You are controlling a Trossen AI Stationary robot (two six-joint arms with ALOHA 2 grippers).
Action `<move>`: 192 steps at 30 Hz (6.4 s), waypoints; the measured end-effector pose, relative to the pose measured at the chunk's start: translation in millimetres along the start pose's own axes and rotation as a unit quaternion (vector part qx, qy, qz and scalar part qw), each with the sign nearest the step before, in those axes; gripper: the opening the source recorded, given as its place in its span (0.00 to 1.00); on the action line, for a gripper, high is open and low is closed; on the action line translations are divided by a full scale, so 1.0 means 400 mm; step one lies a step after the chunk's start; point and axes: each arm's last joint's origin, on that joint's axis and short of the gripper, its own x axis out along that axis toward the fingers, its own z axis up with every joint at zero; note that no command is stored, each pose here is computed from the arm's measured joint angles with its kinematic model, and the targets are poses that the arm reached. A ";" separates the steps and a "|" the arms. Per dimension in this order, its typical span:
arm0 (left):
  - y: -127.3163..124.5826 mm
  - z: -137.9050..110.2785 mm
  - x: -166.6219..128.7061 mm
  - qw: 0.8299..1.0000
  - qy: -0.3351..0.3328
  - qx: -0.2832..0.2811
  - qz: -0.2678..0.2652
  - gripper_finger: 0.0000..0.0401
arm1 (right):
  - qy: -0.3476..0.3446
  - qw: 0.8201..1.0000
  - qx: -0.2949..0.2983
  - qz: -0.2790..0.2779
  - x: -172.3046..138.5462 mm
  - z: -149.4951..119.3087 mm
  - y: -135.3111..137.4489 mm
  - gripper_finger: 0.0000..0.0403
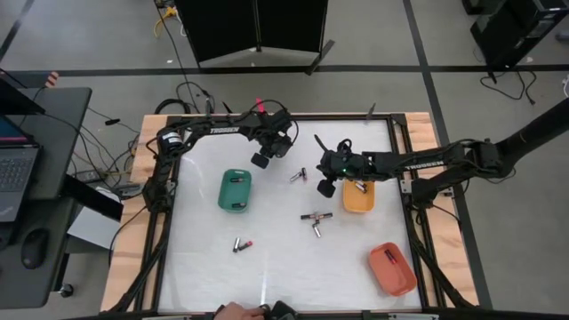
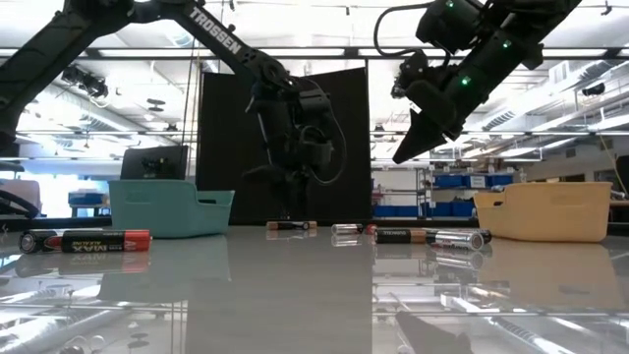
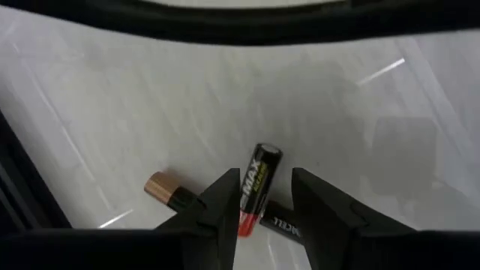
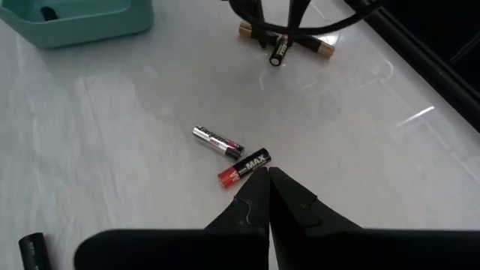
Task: Sort batteries
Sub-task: Put the black and red battery into the orange bin
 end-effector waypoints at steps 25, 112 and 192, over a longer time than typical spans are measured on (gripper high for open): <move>-0.006 -0.008 0.048 1.000 0.026 0.001 -0.012 0.12 | -0.003 1.000 -0.003 0.001 0.000 0.002 0.000 0.02; -0.291 -0.032 -0.244 0.727 -0.648 -0.201 0.100 0.12 | -0.328 0.936 -0.027 0.125 0.053 0.100 0.101 0.14; -0.303 0.028 -0.240 0.747 -0.622 -0.171 0.162 0.32 | -0.138 0.982 -0.005 0.131 -0.108 0.052 0.092 0.17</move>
